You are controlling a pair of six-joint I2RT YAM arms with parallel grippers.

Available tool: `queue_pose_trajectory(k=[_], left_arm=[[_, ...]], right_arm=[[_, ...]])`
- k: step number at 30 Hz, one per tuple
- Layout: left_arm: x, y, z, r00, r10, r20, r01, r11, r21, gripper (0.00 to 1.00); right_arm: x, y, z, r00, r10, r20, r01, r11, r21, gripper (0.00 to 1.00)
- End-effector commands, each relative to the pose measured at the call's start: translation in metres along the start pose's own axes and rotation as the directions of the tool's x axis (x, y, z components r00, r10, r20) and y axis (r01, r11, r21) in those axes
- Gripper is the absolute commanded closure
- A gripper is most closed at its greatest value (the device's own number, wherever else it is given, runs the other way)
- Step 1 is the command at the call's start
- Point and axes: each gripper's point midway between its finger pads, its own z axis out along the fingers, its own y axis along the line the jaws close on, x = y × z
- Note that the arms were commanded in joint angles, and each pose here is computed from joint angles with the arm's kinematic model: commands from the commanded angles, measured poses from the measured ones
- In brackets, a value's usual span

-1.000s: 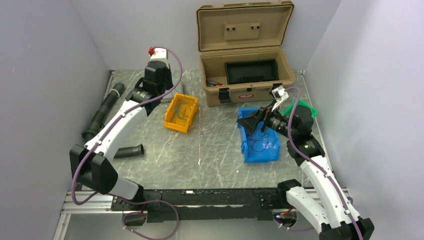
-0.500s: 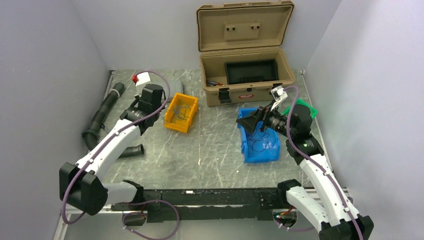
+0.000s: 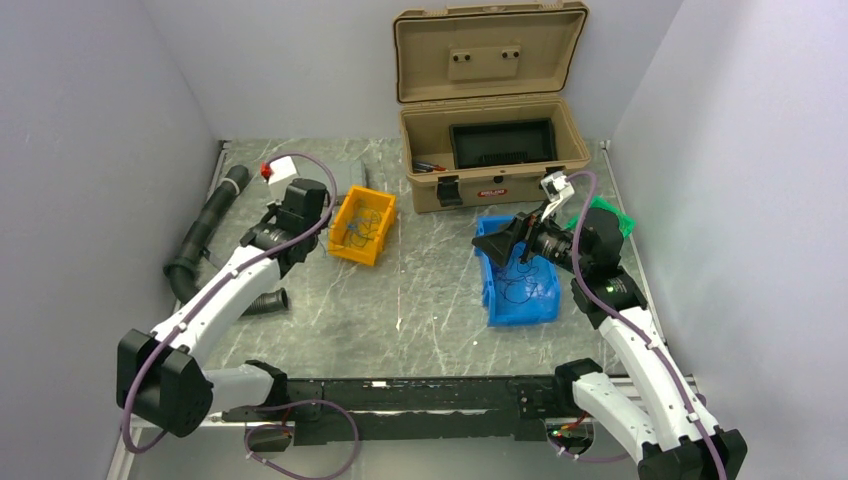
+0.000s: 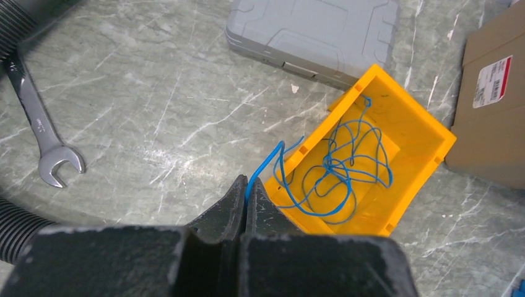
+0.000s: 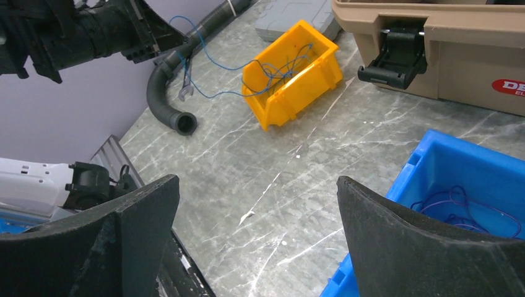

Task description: Untangle the cables

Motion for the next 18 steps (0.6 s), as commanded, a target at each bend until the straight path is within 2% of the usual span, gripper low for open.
queue_pose_trajectory(k=[1,13,18], left_arm=[[-0.001,-0.019,0.007,0.999,0.028,-0.04,-0.026,0.999,0.045,1.0],[0.018,-0.076,0.049,0.963,0.201,-0.181,-0.174,0.973,0.154,1.0],[0.026,-0.1,0.075,0.956,0.215,-0.2,-0.18,0.968,0.176,1.0]], right_arm=[[-0.008,0.007,-0.001,0.999,-0.023,0.034,0.023,0.999,-0.025,0.0],[-0.009,0.008,-0.006,0.999,-0.039,0.036,0.039,0.999,-0.01,0.0],[-0.011,0.009,-0.006,0.999,-0.038,0.036,0.039,0.999,-0.014,0.0]])
